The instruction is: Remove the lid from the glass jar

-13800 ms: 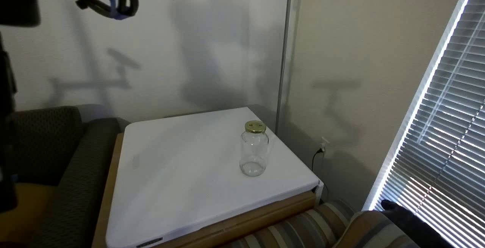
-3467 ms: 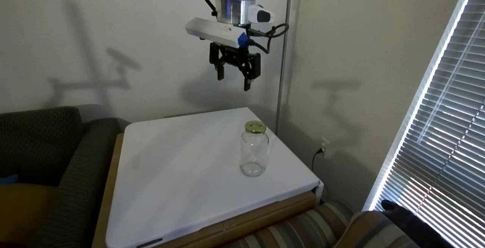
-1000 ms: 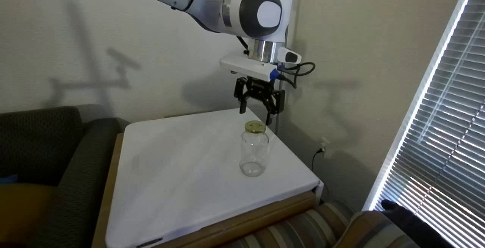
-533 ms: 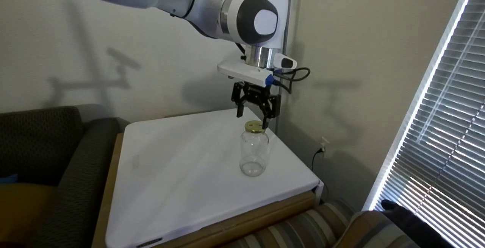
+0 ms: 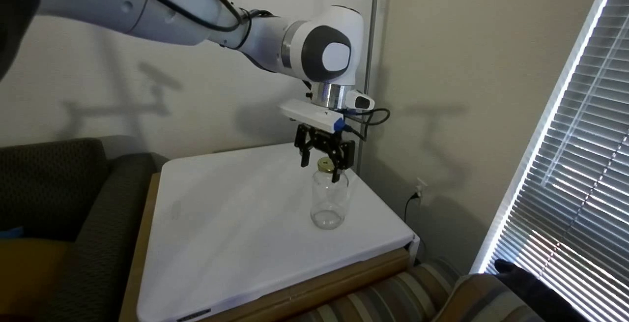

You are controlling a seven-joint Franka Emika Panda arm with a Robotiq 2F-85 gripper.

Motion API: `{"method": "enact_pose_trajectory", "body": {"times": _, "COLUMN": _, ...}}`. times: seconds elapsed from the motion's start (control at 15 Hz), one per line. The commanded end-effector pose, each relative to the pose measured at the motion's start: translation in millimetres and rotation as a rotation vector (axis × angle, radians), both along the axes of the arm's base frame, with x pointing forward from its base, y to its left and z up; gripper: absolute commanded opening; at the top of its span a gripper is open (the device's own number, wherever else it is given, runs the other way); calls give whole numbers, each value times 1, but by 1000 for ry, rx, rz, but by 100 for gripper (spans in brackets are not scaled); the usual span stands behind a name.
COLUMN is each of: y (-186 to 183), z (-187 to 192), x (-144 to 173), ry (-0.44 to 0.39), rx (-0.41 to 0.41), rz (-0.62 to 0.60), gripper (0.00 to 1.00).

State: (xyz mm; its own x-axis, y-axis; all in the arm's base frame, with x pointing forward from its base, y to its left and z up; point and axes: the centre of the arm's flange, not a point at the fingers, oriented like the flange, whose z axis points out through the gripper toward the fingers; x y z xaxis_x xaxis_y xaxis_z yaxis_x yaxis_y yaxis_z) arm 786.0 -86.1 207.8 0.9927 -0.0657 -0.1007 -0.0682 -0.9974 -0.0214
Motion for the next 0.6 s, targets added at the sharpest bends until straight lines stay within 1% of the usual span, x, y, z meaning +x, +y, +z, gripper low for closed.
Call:
{"method": "enact_pose_trajectory", "body": {"times": 0.0, "y": -3, "z": 8, "x": 23, "ry": -29, "rx": -36, "rz": -9, "gripper": 100}}
{"method": "enact_pose_trajectory", "body": {"times": 0.53, "y": -6, "z": 12, "x": 31, "ry": -40, "rx": -67, "rz": -18, "gripper": 100}}
